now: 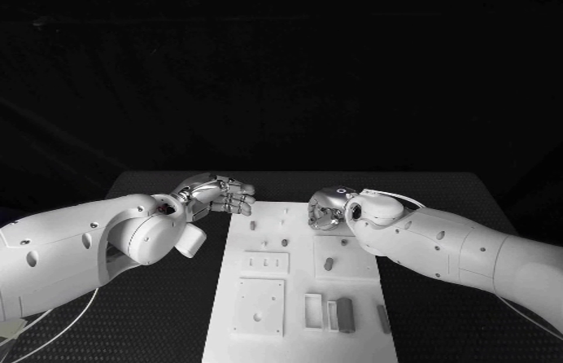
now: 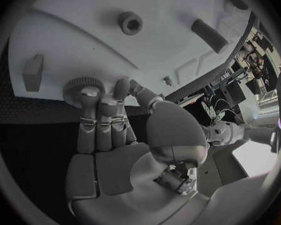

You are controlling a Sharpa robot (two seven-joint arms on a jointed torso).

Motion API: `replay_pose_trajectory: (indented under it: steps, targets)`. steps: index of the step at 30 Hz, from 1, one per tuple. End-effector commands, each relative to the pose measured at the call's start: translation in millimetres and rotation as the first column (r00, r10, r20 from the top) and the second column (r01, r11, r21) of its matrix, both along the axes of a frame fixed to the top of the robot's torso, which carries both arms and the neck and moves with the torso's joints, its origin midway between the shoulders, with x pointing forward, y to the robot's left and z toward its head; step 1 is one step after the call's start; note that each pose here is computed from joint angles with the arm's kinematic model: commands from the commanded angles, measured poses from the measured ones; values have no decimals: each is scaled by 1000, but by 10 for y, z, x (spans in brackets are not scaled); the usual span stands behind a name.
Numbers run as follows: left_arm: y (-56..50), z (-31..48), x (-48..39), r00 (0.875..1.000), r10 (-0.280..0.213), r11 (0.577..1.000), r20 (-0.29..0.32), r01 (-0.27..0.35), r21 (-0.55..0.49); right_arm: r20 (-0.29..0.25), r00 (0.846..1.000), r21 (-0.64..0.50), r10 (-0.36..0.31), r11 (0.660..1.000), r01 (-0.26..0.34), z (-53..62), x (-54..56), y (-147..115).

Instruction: Assemble the parts on the task board

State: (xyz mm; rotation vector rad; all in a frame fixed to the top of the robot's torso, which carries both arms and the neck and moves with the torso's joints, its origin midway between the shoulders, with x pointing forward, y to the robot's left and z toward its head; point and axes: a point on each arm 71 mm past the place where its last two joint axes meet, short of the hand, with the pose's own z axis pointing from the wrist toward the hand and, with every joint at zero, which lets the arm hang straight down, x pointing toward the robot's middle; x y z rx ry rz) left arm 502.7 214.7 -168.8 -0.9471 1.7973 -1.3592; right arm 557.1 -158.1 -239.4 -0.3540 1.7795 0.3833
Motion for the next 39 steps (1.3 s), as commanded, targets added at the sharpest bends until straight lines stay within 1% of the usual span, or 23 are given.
replay_pose_trajectory:
  steps: [1,7,11,14,17,19,23,33,39]
  targets:
    - [-25,20,-2,1000,-19,1000,8,19,-6,-20,1000,-45,1,999,-1,-79,-22,-22]
    - [-15,20,-5,1000,-17,1000,7,17,-6,0,1000,-51,2,999,-2,-68,-21,-32]
    - [-12,20,-3,1000,-16,1000,8,16,-5,29,1000,-48,7,999,-6,-49,-20,-23]
    - [-16,21,-6,1000,-17,1000,8,17,-6,65,998,-48,18,999,-15,-24,-24,-7]
    - [-12,21,-6,1000,-15,1000,8,15,-6,116,993,-29,25,999,-22,18,-37,20]
    - [-8,21,-5,1000,-14,1000,9,14,-6,159,987,-21,32,999,-29,51,-52,40]
    - [-1,22,-1,1000,-6,1000,11,6,-5,208,977,-3,36,999,-36,99,-85,53]
    - [6,22,-1,1000,-4,1000,11,4,-5,300,953,25,40,998,-50,235,-101,166]
    - [6,22,1,1000,-3,1000,12,3,-5,327,945,37,33,998,-48,260,-81,305]
